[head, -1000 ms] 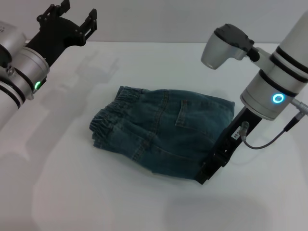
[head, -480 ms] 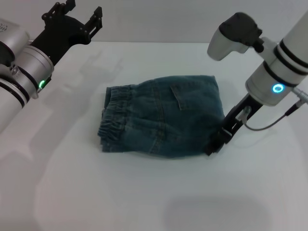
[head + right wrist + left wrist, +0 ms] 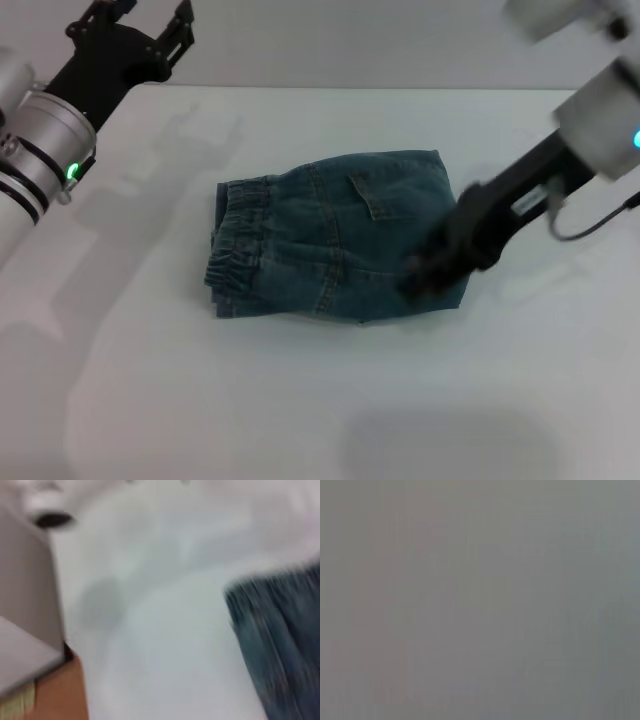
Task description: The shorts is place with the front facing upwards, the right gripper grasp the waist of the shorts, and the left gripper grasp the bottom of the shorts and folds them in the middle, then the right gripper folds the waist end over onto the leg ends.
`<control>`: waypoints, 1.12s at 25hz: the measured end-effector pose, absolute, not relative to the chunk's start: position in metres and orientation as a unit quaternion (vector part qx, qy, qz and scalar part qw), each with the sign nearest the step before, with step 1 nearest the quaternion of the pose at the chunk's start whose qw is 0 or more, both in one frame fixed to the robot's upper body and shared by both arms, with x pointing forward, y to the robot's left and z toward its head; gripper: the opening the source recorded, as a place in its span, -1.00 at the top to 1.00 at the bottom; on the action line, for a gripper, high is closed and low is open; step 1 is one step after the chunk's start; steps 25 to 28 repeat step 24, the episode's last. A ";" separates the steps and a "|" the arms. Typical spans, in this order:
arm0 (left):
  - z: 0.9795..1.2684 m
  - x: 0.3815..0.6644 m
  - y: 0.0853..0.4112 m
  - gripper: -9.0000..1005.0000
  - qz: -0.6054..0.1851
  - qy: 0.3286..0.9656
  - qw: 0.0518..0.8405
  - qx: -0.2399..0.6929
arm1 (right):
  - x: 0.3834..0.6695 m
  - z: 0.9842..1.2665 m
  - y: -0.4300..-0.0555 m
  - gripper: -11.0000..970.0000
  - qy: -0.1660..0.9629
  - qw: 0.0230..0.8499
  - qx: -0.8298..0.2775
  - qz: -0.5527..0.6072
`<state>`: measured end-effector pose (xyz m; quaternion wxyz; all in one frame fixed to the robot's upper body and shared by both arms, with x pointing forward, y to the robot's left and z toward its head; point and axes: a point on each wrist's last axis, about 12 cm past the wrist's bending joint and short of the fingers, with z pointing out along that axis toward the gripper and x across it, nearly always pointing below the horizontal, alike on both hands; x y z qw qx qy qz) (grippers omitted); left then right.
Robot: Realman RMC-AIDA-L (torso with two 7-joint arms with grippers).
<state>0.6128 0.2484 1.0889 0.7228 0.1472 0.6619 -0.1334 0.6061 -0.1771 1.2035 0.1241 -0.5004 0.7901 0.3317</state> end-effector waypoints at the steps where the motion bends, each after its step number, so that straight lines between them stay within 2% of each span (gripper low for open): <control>1: 1.089 0.613 0.249 -0.42 -0.134 0.660 0.725 0.145 | 0.605 1.217 -0.190 0.02 0.762 0.192 -0.495 0.370; 2: 1.090 0.613 0.250 -0.42 -0.135 0.658 0.727 0.143 | 0.605 1.217 -0.190 0.02 0.762 0.192 -0.495 0.370; 3: 1.091 0.612 0.250 -0.42 -0.136 0.655 0.730 0.140 | 0.605 1.221 -0.197 0.02 0.751 0.225 -0.489 0.383; 8: 1.097 0.610 0.258 -0.42 -0.138 0.635 0.752 0.110 | 0.604 1.224 -0.264 0.02 0.646 0.511 -0.393 0.408; 12: 1.097 0.606 0.272 -0.42 -0.133 0.627 0.765 0.068 | 0.599 1.203 -0.317 0.02 0.597 0.681 -0.289 0.309; 14: 1.096 0.603 0.280 -0.42 -0.130 0.619 0.773 0.044 | 0.596 1.186 -0.343 0.02 0.589 0.741 -0.214 0.240; 17: 1.093 0.597 0.291 -0.42 -0.123 0.610 0.783 0.012 | 0.592 1.158 -0.376 0.02 0.580 0.798 -0.094 0.130; 21: 1.092 0.591 0.304 -0.42 -0.113 0.596 0.794 -0.028 | 0.584 1.126 -0.402 0.02 0.584 0.812 0.023 0.003; 24: 1.091 0.587 0.312 -0.42 -0.106 0.589 0.799 -0.050 | 0.583 1.114 -0.406 0.02 0.594 0.802 0.049 -0.051; 28: 1.091 0.587 0.312 -0.42 -0.106 0.589 0.799 -0.050 | 0.583 1.114 -0.406 0.02 0.594 0.802 0.049 -0.051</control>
